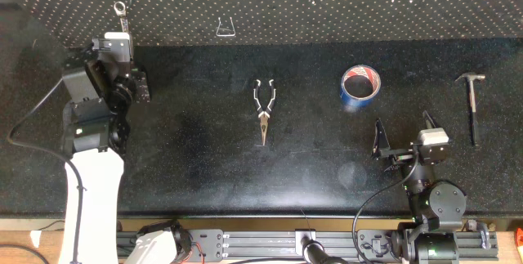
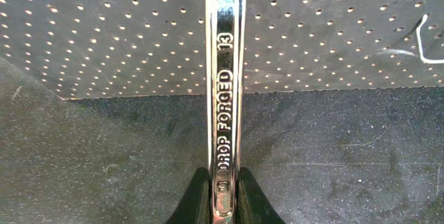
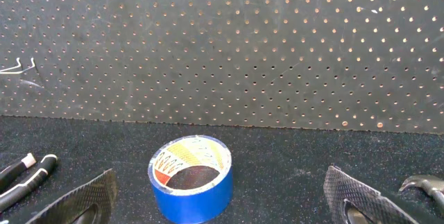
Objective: Place Tools Onto Pegboard
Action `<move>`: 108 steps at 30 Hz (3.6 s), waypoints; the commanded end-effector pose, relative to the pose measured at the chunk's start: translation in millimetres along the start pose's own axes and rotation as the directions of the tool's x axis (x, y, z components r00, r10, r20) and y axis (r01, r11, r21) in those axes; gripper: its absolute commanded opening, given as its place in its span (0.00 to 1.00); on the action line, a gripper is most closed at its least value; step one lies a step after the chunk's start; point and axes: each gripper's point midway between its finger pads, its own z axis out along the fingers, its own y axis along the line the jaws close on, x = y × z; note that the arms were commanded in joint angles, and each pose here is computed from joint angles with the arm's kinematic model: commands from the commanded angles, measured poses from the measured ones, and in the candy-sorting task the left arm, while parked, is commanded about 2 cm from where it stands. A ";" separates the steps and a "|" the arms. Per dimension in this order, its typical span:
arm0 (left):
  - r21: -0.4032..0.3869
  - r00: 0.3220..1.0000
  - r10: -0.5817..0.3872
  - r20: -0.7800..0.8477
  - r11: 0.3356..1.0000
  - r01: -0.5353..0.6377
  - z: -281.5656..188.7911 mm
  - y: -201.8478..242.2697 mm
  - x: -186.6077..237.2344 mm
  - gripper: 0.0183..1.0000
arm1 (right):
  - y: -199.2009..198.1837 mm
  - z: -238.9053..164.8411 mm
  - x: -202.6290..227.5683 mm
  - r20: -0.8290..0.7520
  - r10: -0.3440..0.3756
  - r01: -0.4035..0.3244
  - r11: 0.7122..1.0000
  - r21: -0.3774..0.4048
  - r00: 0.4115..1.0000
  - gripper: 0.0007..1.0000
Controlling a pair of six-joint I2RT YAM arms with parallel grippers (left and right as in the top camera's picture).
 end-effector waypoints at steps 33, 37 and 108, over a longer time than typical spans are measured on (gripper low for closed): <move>0.243 0.968 -0.141 -0.209 0.951 0.191 0.5 -58.4 39.3 1.00 | 0.0 0.0 1.8 -0.003 -0.008 0.008 1.000 0.003 1.000 0.98; 0.136 0.958 -0.136 -0.253 0.975 0.174 -8.5 -127.2 45.5 1.00 | 0.0 0.0 1.8 -0.003 -0.008 0.008 1.000 0.003 1.000 0.98; 0.115 0.680 0.025 -0.733 0.990 0.087 90.0 -273.3 151.3 1.00 | 0.0 0.0 1.8 -0.003 -0.008 0.008 1.000 0.003 1.000 0.98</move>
